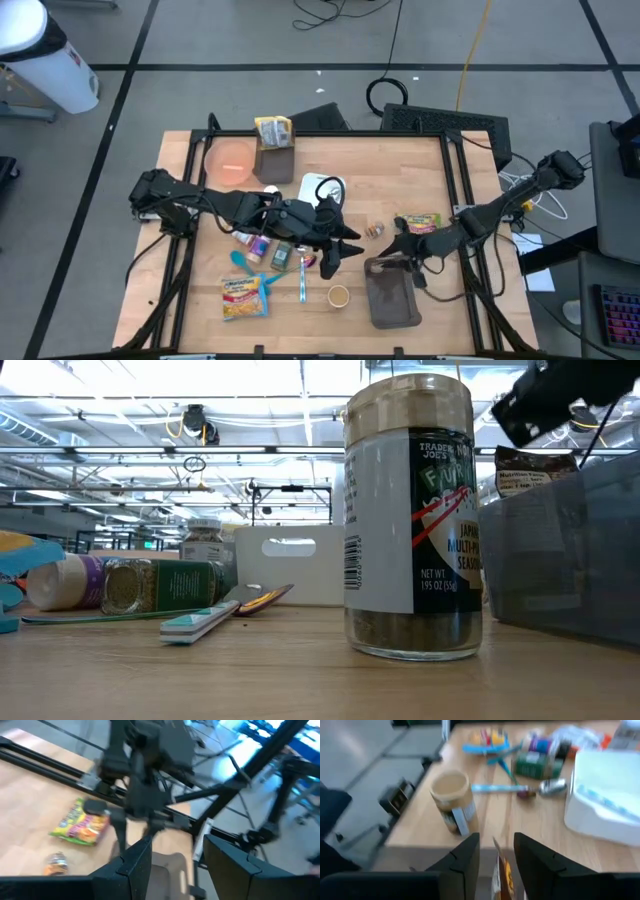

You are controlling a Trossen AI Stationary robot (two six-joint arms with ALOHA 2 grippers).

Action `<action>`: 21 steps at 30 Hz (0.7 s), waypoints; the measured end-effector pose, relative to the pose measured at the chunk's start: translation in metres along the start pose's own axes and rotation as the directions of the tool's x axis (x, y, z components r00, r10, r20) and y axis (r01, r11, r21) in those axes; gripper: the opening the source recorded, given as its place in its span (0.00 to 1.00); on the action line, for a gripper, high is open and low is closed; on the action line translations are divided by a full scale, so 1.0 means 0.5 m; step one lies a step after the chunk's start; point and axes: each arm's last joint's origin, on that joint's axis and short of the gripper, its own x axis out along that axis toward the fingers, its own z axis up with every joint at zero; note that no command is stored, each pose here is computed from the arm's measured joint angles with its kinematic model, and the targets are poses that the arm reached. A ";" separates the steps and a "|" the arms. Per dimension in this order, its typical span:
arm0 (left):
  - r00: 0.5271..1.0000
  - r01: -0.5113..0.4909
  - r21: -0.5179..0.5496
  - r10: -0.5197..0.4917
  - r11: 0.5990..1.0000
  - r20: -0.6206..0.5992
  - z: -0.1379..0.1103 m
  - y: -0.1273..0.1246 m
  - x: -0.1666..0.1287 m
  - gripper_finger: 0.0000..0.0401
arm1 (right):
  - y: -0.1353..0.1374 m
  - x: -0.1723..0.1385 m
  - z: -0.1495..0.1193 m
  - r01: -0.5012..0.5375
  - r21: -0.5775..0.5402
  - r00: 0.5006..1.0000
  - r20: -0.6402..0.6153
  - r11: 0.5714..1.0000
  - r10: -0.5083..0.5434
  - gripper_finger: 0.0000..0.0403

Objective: Pick & Place Food Item
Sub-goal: Put the blue baby spoon into the white bin

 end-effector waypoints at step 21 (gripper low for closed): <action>0.863 -0.278 -0.054 0.224 0.959 -0.453 -0.012 0.047 -0.258 0.46 | -0.079 -0.114 0.104 -0.001 0.269 0.876 0.465 0.963 -0.128 0.30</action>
